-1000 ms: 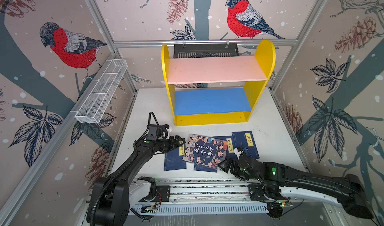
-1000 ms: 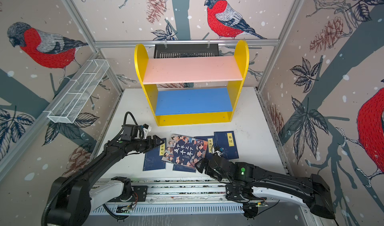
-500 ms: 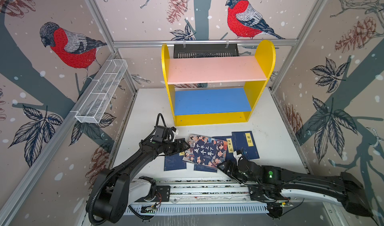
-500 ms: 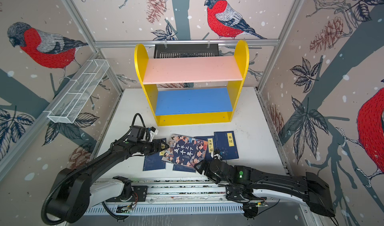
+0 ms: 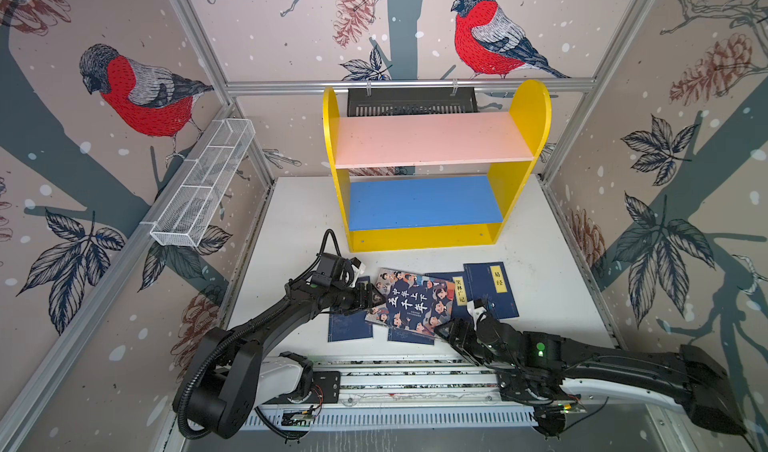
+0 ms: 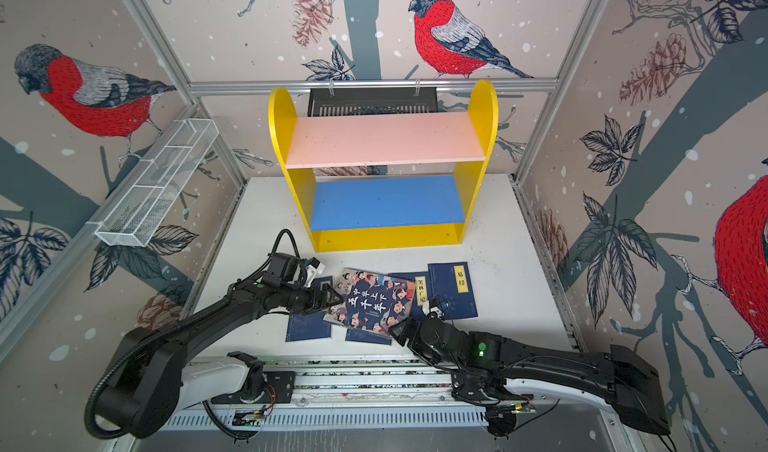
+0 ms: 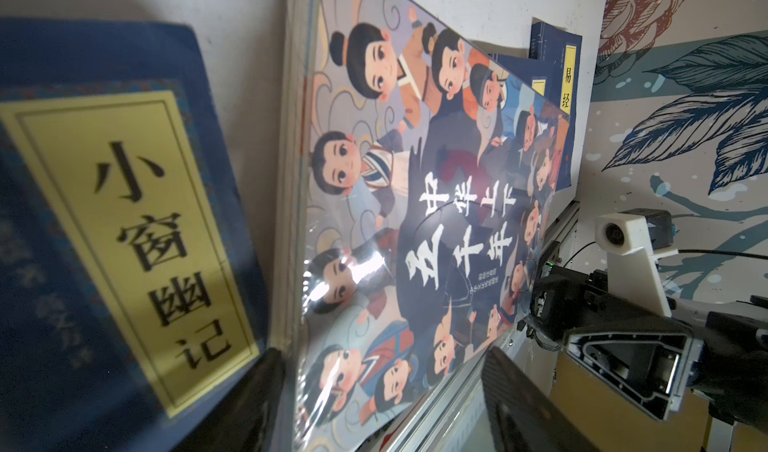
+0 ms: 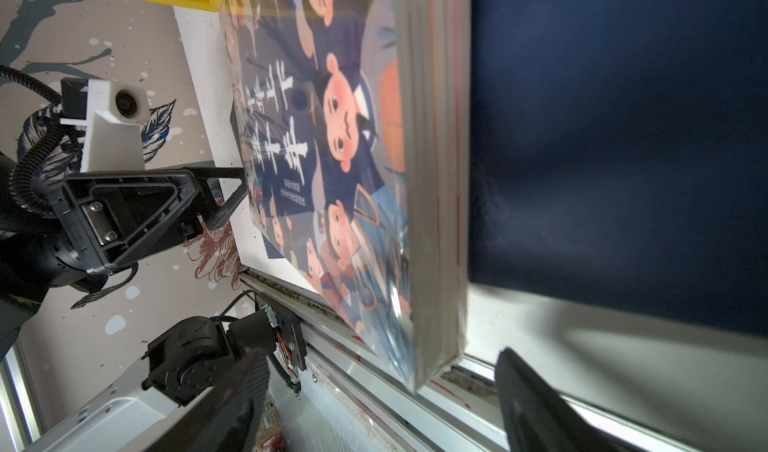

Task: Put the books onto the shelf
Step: 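Close the left and right grippers on opposite edges of the illustrated book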

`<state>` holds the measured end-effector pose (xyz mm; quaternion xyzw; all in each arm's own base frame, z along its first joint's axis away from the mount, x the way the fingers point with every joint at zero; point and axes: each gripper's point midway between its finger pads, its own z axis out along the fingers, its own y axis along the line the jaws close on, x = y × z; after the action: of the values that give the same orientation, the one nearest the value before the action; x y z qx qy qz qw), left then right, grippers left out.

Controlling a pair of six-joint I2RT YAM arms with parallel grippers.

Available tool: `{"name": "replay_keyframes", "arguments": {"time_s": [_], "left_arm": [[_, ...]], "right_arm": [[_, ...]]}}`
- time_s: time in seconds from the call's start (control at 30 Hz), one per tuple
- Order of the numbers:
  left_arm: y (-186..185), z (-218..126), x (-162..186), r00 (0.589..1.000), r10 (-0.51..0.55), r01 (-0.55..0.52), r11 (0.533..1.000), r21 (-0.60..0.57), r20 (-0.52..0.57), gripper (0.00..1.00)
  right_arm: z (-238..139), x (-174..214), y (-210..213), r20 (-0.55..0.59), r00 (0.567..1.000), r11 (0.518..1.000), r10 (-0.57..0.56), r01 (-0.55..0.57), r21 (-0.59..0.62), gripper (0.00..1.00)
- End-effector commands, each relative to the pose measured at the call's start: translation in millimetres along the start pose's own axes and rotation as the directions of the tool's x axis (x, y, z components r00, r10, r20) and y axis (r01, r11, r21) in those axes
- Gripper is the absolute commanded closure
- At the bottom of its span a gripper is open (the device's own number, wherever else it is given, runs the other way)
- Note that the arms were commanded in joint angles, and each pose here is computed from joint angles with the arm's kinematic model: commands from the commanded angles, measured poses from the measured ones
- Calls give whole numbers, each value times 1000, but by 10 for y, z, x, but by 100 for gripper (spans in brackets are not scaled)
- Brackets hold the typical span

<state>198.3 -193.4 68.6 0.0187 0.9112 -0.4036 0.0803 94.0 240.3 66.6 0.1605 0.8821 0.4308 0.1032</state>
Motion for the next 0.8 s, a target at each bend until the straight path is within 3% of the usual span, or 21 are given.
{"name": "replay_keyframes", "arguments": {"time_s": [0.0,0.3,0.6,0.77], "left_arm": [[-98,-5,-13,1000,25,-26,999,45,4,27],[-154,5,23,999,38,-38,997,68,-8,34],[-262,41,112,997,67,-63,992,110,-40,39],[-340,59,172,994,94,-85,987,137,-63,39]], "right_arm": [[5,-39,78,18,1000,1000,4,-4,-25,15],[121,-15,111,-13,1000,1000,-21,21,1,18],[96,-63,228,2,1000,1000,-31,31,1,35],[59,-103,251,21,1000,999,-23,23,-22,37]]}}
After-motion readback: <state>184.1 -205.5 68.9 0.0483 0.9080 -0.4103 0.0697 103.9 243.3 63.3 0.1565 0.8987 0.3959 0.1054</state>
